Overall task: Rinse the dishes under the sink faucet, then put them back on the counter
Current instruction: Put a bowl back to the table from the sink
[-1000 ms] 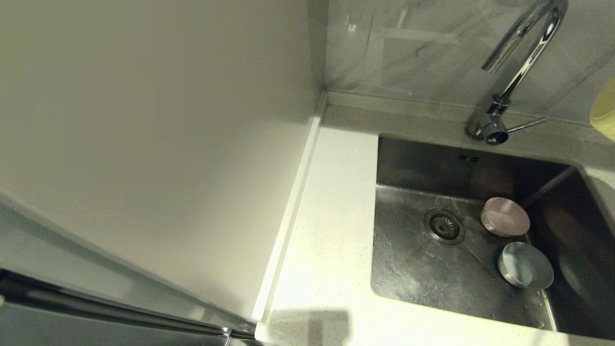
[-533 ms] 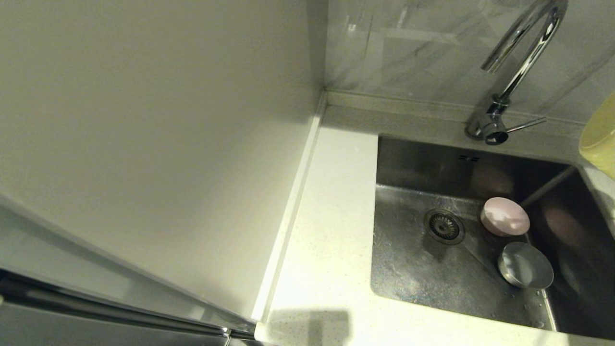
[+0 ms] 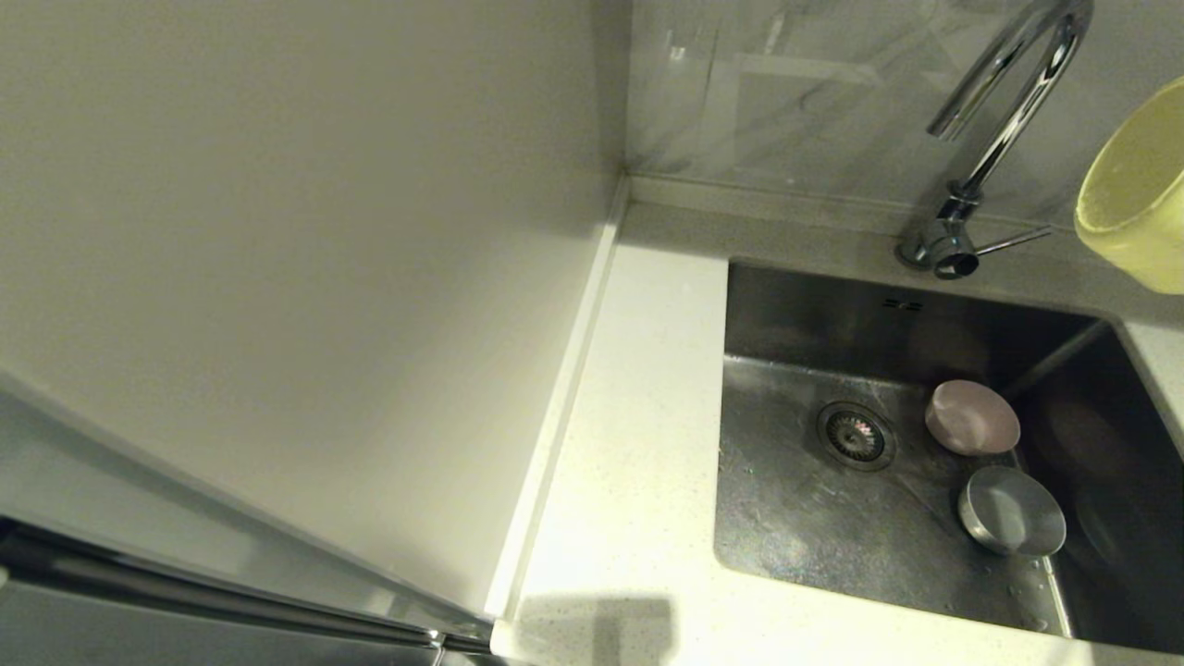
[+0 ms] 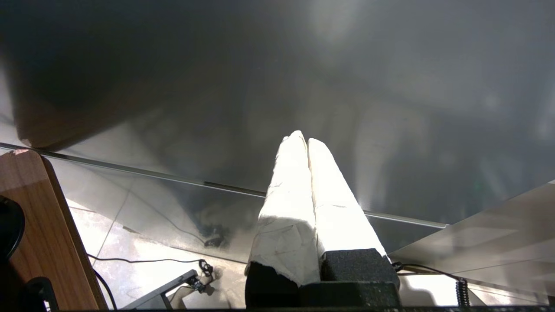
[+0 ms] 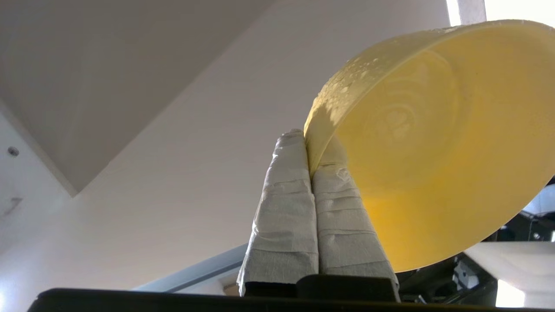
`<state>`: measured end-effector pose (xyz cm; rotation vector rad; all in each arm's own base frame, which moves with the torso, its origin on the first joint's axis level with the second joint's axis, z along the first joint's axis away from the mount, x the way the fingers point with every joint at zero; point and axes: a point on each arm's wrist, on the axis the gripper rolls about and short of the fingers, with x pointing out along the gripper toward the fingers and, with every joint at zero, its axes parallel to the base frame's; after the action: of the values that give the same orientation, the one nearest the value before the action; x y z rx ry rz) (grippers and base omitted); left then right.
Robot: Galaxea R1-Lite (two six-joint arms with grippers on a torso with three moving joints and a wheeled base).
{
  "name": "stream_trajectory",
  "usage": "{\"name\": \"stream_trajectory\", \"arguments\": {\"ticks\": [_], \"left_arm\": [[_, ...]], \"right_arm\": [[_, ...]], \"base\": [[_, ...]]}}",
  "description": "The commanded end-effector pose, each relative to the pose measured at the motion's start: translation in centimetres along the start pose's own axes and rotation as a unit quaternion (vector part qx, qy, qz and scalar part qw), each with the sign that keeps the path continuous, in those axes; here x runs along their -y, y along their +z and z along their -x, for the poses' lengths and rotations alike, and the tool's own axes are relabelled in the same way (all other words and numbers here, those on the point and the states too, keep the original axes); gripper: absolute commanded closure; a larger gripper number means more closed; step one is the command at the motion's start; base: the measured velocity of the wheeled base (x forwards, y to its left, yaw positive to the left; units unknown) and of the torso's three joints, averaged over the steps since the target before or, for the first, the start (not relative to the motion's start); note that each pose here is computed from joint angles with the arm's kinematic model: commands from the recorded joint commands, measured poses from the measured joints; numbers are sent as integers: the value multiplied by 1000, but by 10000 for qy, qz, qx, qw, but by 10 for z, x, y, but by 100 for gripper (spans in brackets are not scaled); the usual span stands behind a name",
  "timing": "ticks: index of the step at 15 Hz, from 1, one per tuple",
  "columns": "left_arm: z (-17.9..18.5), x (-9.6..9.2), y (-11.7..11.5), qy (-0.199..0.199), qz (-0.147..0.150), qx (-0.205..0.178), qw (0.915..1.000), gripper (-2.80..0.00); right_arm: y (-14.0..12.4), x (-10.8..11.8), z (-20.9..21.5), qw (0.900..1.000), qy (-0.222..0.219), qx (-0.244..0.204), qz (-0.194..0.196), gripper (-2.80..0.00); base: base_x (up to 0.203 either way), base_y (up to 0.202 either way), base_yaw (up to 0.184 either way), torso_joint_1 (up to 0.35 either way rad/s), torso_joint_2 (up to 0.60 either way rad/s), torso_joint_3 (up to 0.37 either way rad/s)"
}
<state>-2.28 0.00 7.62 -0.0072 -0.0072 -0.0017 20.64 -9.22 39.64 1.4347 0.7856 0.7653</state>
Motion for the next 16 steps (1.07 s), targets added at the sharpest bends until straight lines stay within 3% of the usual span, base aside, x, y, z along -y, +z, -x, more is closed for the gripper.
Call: {"name": "stream_trajectory", "arguments": {"ticks": [1,2,3,4,5,6,8,10,11,13,14,15,16], "left_arm": [[0,0,-1,1,2,-13,10000,0],[0,0,-1,1,2,-13,10000,0],[0,0,-1,1,2,-13,10000,0],[0,0,-1,1,2,-13,10000,0],[0,0,-1,1,2,-13,10000,0],[0,0,-1,1,2,-13,10000,0],[0,0,0,1,2,-8,10000,0],[0,0,-1,1,2,-13,10000,0],[0,0,-1,1,2,-13,10000,0],[0,0,-1,1,2,-13,10000,0],[0,0,-1,1,2,-13,10000,0],[0,0,-1,1,2,-13,10000,0],[0,0,-1,1,2,-13,10000,0]], "right_arm": [[5,7,-8,9984,-125,539,108,0],[9,13,-10,9932,-299,930,626,0],[12,22,-12,9800,-646,1307,1357,0],[15,33,-12,9532,-1230,1592,2258,0],[17,45,-10,9090,-1999,1624,3278,0],[18,54,-6,8631,-2675,1495,4014,0],[24,65,2,7784,-3663,1168,4963,0],[32,70,4,7159,-4122,846,5572,0],[36,75,6,6780,-4556,698,5726,0],[46,82,11,5845,-5758,419,5701,0],[53,85,13,5449,-6207,251,5632,0],[62,90,12,5341,-6341,116,5591,0],[72,96,11,5347,-6379,29,5543,0]], "base": [[0,0,0,0,0,0],[0,0,0,0,0,0],[0,0,0,0,0,0],[0,0,0,0,0,0],[0,0,0,0,0,0],[0,0,0,0,0,0],[0,0,0,0,0,0],[0,0,0,0,0,0],[0,0,0,0,0,0],[0,0,0,0,0,0],[0,0,0,0,0,0],[0,0,0,0,0,0],[0,0,0,0,0,0]]}}
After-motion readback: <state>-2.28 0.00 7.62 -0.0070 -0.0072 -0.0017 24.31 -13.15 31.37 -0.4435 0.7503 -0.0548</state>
